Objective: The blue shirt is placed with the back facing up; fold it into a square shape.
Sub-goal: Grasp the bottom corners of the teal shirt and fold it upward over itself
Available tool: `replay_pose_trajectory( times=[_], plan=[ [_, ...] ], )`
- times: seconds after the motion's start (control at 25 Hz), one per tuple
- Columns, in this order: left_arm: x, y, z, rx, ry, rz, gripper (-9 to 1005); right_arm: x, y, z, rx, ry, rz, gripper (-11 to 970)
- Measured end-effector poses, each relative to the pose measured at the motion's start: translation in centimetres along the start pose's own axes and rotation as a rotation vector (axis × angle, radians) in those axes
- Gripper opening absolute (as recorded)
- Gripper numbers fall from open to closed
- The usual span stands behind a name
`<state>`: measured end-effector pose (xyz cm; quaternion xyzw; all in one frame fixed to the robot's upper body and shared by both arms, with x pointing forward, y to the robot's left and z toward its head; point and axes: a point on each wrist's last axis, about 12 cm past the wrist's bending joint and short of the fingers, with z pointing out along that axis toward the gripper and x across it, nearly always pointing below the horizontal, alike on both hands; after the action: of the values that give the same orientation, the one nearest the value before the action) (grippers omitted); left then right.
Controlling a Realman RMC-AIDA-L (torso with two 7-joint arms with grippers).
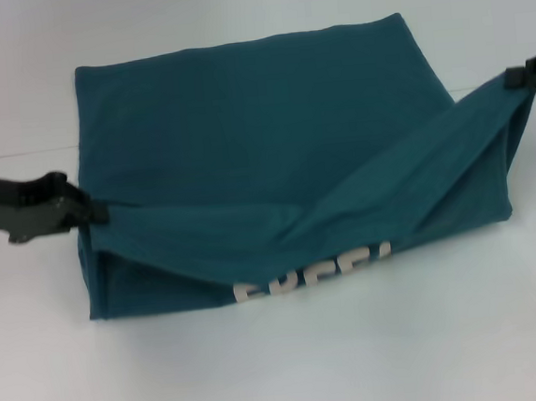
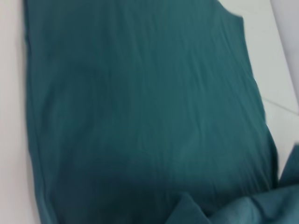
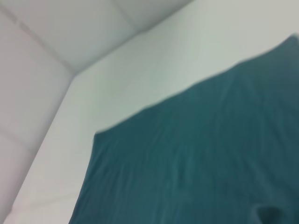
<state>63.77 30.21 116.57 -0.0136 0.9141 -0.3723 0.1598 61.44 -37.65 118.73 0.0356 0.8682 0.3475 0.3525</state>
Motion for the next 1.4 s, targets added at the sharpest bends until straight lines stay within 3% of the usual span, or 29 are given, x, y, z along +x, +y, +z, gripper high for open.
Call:
replay_pose_trajectory(
  times=[0.24,0.44,0.6,1.04,1.4],
  plan=[
    [-1.4,-0.5,2.6,-0.086,-0.113,0.035,68,0.2,-0.7,3.0,0.068,-0.082,0.005,29],
    [-1.1,0.3,5.5,-0.182,-0.207,0.067,66,1.9,-1.0,6.7,0.149,-0.1,-0.032,29],
    [-0.9,0.3,6.6,-0.203,-0.233,0.105,64,2.9,-0.9,9.0,0.184,-0.064,-0.08,29],
    [-1.6,-1.3,7.6,-0.205,-0.265,0.172,65,2.7,-0.5,10.9,0.269,-0.071,-0.157,30],
    [-4.1,-2.5,5.8,-0.23,-0.349,0.224,67,-1.4,1.3,10.5,0.282,-0.173,-0.239,30]
  ],
)
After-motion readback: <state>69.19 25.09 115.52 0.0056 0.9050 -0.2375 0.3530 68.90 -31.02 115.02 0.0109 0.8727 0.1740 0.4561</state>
